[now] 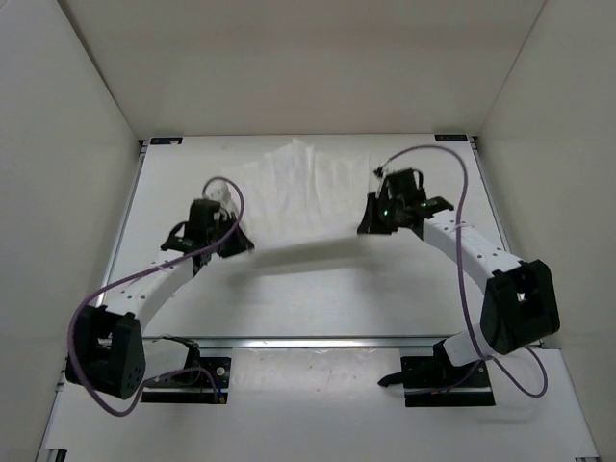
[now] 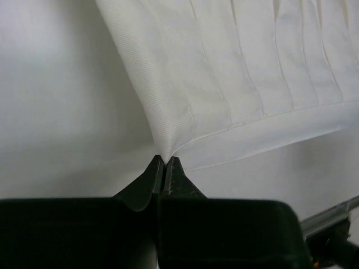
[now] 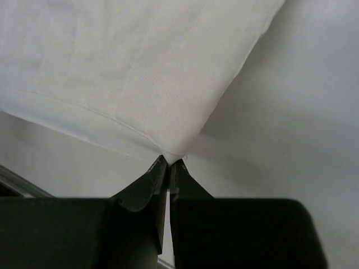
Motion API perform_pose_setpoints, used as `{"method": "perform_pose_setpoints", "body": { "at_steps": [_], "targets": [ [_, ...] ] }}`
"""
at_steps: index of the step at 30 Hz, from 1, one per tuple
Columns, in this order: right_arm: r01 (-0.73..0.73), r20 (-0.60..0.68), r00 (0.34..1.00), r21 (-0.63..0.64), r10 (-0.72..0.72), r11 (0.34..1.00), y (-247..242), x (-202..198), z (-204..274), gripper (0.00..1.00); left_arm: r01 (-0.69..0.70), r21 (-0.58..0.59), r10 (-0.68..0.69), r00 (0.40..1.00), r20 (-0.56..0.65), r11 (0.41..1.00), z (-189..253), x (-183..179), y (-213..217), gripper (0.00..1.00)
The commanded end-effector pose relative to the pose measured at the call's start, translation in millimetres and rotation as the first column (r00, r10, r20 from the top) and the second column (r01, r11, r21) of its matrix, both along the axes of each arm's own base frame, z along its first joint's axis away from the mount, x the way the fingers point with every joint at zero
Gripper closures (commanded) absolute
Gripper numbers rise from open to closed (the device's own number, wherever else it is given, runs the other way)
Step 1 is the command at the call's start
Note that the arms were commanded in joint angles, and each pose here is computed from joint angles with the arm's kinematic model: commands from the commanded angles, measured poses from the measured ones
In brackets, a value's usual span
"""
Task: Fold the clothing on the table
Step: Flatten the skirt out, then fold the skirt
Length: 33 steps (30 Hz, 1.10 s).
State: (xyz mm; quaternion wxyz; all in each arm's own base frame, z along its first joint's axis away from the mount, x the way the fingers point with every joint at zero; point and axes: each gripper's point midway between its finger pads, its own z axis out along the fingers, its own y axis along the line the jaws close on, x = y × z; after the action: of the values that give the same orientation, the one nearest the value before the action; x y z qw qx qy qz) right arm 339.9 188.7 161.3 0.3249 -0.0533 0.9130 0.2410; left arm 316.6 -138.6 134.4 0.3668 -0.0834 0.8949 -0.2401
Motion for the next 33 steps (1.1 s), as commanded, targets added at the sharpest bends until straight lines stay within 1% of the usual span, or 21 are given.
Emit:
{"method": "perform_pose_setpoints", "body": {
  "at_steps": [1,3,6,8,9,11,13,14,15,17,18,19,20,21,22,25,27,28,31,33],
  "targets": [
    [-0.03,-0.188,0.982,-0.03,0.024,0.999,-1.9,-46.6,-62.3,1.0,0.02,0.012,-0.018,0.982,-0.19,1.0,-64.6,-50.3,0.8,1.0],
    [-0.04,-0.248,0.968,-0.038,0.029,0.998,-4.8,-67.2,-77.4,1.0,0.061,0.015,-0.055,0.965,-0.256,0.998,-82.7,-75.7,-3.2,1.0],
    [-0.056,-0.328,0.944,-0.064,0.032,0.996,-13.7,-96.9,-94.5,1.0,0.105,0.021,-0.092,0.943,-0.319,0.994,-94.0,-104.3,-4.9,1.0],
    [-0.06,-0.351,0.936,-0.077,0.029,0.995,-17.4,-108.8,-95.8,1.0,0.108,0.018,-0.097,0.949,-0.3,0.994,-86.7,-110.2,-3.3,1.0],
    [-0.072,-0.386,0.922,-0.09,0.032,0.993,-18.6,-121.7,-100.4,1.0,0.111,0.021,-0.1,0.95,-0.295,0.994,-83.0,-115.0,-1.8,1.0],
    [-0.067,-0.388,0.921,-0.095,0.025,0.993,-22.7,-131.4,-95.2,1.0,0.102,0.035,-0.087,0.952,-0.293,0.994,-78.8,-124.0,2.9,1.0],
    [-0.062,-0.42,0.908,-0.109,0.011,0.992,-24.8,-148.2,-96.2,1.0,0.097,0.04,-0.081,0.954,-0.288,0.995,-72.2,-134.3,8.1,1.0],
    [-0.044,-0.415,0.91,-0.111,-0.006,0.993,-27.4,-154.4,-93.7,1.0,0.088,0.036,-0.073,0.951,-0.302,0.995,-71.9,-138.5,9.5,1.0],
    [-0.053,-0.42,0.907,-0.105,0.005,0.993,-26.1,-161.7,-93.6,1.0,0.084,0.018,-0.075,0.957,-0.28,0.996,-64.5,-139.1,8.9,1.0],
    [-0.024,-0.419,0.908,-0.083,-0.013,0.996,-27.3,-174.6,-87.1,1.0,0.073,0.009,-0.068,0.958,-0.278,0.997,-59.9,-147.6,10.7,1.0],
    [-0.02,-0.407,0.913,-0.071,-0.011,0.997,-27.7,-179.7,-82.8,1.0,0.068,-0.006,-0.068,0.965,-0.254,0.998,-54.8,-149.2,9.9,1.0],
    [-0.009,-0.424,0.905,-0.069,-0.021,0.998,-30.3,-189.1,-85.9,1.0,0.074,-0.02,-0.077,0.967,-0.243,0.997,-52.1,-154.5,9.0,1.0],
    [0.001,-0.42,0.907,-0.058,-0.026,0.998,-32.5,-196.1,-84.7,1.0,0.069,-0.018,-0.072,0.963,-0.259,0.997,-55.8,-160.5,10.6,1.0],
    [0.005,-0.398,0.917,-0.05,-0.025,0.999,-34.1,-198.6,-80.8,1.0,0.067,-0.042,-0.075,0.966,-0.248,0.997,-52.0,-164.6,8.8,1.0],
    [0.018,-0.415,0.909,-0.045,-0.035,0.999,-36.6,-207.3,-82.6,1.0,0.068,-0.052,-0.079,0.966,-0.248,0.996,-52.6,-170.2,9.1,1.0],
    [0.025,-0.412,0.911,-0.018,-0.03,1.0,-44.9,-225.8,-80.5,1.0,0.059,-0.088,-0.079,0.965,-0.25,0.994,-54.1,-183.8,9.4,1.0],
    [0.019,-0.385,0.923,0.027,-0.007,0.999,-47.0,-232.7,-68.6,1.0,0.056,-0.125,-0.085,0.967,-0.242,0.991,-48.3,-190.5,7.3,1.0],
    [0.028,-0.411,0.912,0.019,-0.018,0.999,-51.7,-239.0,-69.6,1.0,0.043,-0.135,-0.075,0.967,-0.242,0.99,-45.7,-192.8,8.6,1.0],
    [0.034,-0.393,0.92,0.051,-0.011,0.998,-55.0,-237.9,-50.0,1.0,0.034,-0.182,-0.07,0.978,-0.197,0.983,-24.8,-186.1,4.2,1.0],
    [0.05,-0.345,0.938,0.077,-0.021,0.996,-56.0,-222.4,-27.5,1.0,0.042,-0.204,-0.071,0.988,-0.14,0.978,-5.1,-170.4,-0.7,1.0]
  ]
}}
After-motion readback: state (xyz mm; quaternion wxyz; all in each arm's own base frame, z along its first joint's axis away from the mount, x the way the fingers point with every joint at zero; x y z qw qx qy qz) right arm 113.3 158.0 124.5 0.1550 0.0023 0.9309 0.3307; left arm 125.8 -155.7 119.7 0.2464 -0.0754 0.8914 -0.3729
